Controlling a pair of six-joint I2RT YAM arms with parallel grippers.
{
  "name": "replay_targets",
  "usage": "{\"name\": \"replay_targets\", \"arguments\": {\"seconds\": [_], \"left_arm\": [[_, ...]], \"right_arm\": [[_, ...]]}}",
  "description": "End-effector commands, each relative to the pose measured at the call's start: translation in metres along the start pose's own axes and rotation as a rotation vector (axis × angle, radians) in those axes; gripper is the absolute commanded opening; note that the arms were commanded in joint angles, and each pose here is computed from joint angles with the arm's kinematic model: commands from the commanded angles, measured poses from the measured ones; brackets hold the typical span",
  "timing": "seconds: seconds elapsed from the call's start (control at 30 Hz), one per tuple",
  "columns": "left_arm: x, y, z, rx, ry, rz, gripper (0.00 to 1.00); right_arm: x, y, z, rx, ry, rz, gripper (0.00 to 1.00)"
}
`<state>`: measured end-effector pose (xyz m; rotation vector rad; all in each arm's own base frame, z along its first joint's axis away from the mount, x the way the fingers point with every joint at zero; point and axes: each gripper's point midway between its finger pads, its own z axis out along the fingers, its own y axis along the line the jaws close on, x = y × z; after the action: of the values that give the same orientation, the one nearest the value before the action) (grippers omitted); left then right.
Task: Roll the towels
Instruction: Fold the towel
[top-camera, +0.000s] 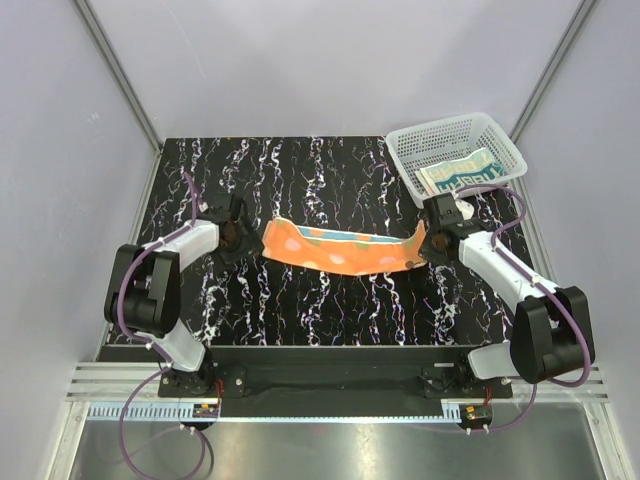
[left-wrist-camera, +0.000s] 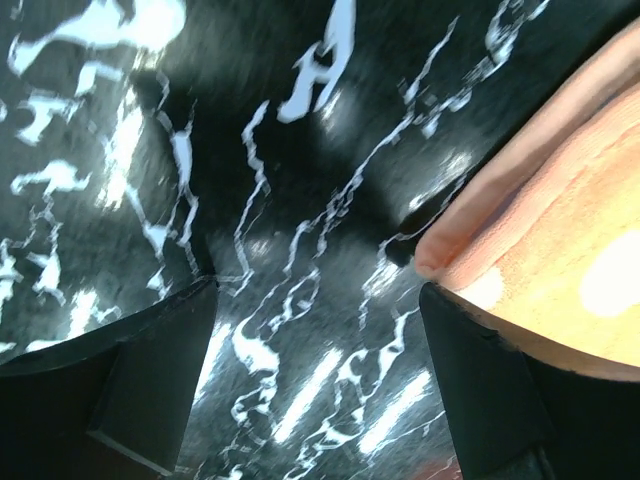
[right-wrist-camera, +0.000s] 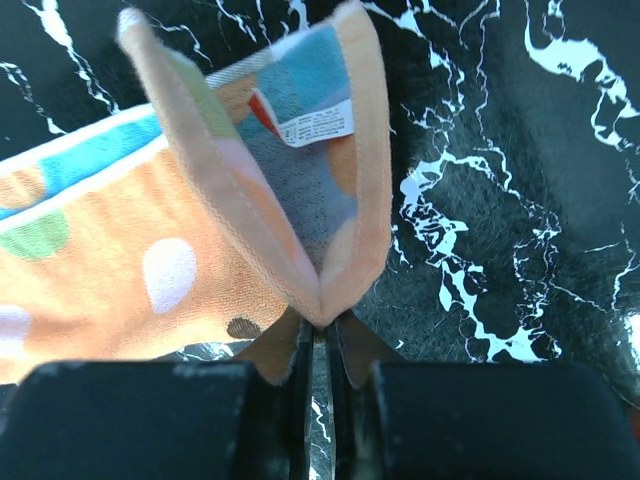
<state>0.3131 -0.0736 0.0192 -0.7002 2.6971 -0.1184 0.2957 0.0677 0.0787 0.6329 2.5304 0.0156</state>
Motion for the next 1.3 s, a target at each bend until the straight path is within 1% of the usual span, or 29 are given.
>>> {"name": "replay_targets", "arguments": {"seconds": [0.0, 0.2, 0.37, 0.47, 0.57, 0.6, 0.7, 0.73, 0.77, 0.8, 0.97, 1.07, 1.1, 1.2, 1.27], "left_arm": [[0.004, -0.023, 0.015, 0.112, 0.022, -0.042, 0.88], [-0.003, -0.047, -0.005, 0.266, -0.038, -0.051, 0.88], [0.002, -0.049, 0.002, 0.279, -0.020, -0.056, 0.88], [0.014, -0.054, 0.019, 0.294, 0.042, -0.056, 0.79], [0.021, -0.062, 0.028, 0.311, 0.074, -0.059, 0.63], [0.022, -0.065, 0.030, 0.311, 0.077, -0.054, 0.53], [0.023, -0.071, 0.031, 0.312, 0.080, -0.047, 0.35], [0.023, -0.070, 0.031, 0.307, 0.082, -0.048, 0.24], [0.023, -0.068, 0.029, 0.297, 0.080, -0.049, 0.17], [0.024, -0.067, 0.028, 0.288, 0.083, -0.048, 0.13], [0.034, -0.052, 0.012, 0.244, 0.080, -0.043, 0.12], [0.049, -0.042, 0.009, 0.229, 0.092, -0.039, 0.13], [0.057, -0.037, 0.010, 0.222, 0.104, -0.035, 0.13], [0.064, -0.032, 0.009, 0.222, 0.107, -0.032, 0.13], [0.071, -0.027, 0.010, 0.215, 0.119, -0.029, 0.13]], "right_arm": [[-0.021, -0.003, -0.014, 0.023, -0.055, -0.026, 0.03], [-0.020, -0.006, -0.016, 0.030, -0.055, -0.036, 0.03], [-0.016, -0.006, -0.012, 0.029, -0.045, -0.036, 0.03], [-0.015, -0.005, -0.010, 0.030, -0.036, -0.038, 0.02], [-0.016, -0.006, -0.010, 0.031, -0.038, -0.042, 0.02], [-0.017, -0.005, -0.011, 0.031, -0.042, -0.046, 0.02], [-0.020, -0.006, -0.013, 0.036, -0.051, -0.057, 0.01], [-0.023, -0.006, -0.015, 0.039, -0.057, -0.062, 0.01], [-0.024, -0.006, -0.016, 0.042, -0.061, -0.065, 0.01], [-0.029, -0.006, -0.021, 0.045, -0.070, -0.075, 0.01], [-0.040, 0.012, -0.033, -0.008, -0.054, -0.144, 0.00], [-0.051, 0.039, -0.051, -0.050, -0.082, -0.208, 0.00], [-0.046, 0.051, -0.055, -0.058, -0.089, -0.251, 0.00], [-0.046, 0.079, -0.063, -0.068, -0.095, -0.298, 0.00], [-0.038, 0.107, -0.065, -0.087, -0.086, -0.349, 0.00]]}}
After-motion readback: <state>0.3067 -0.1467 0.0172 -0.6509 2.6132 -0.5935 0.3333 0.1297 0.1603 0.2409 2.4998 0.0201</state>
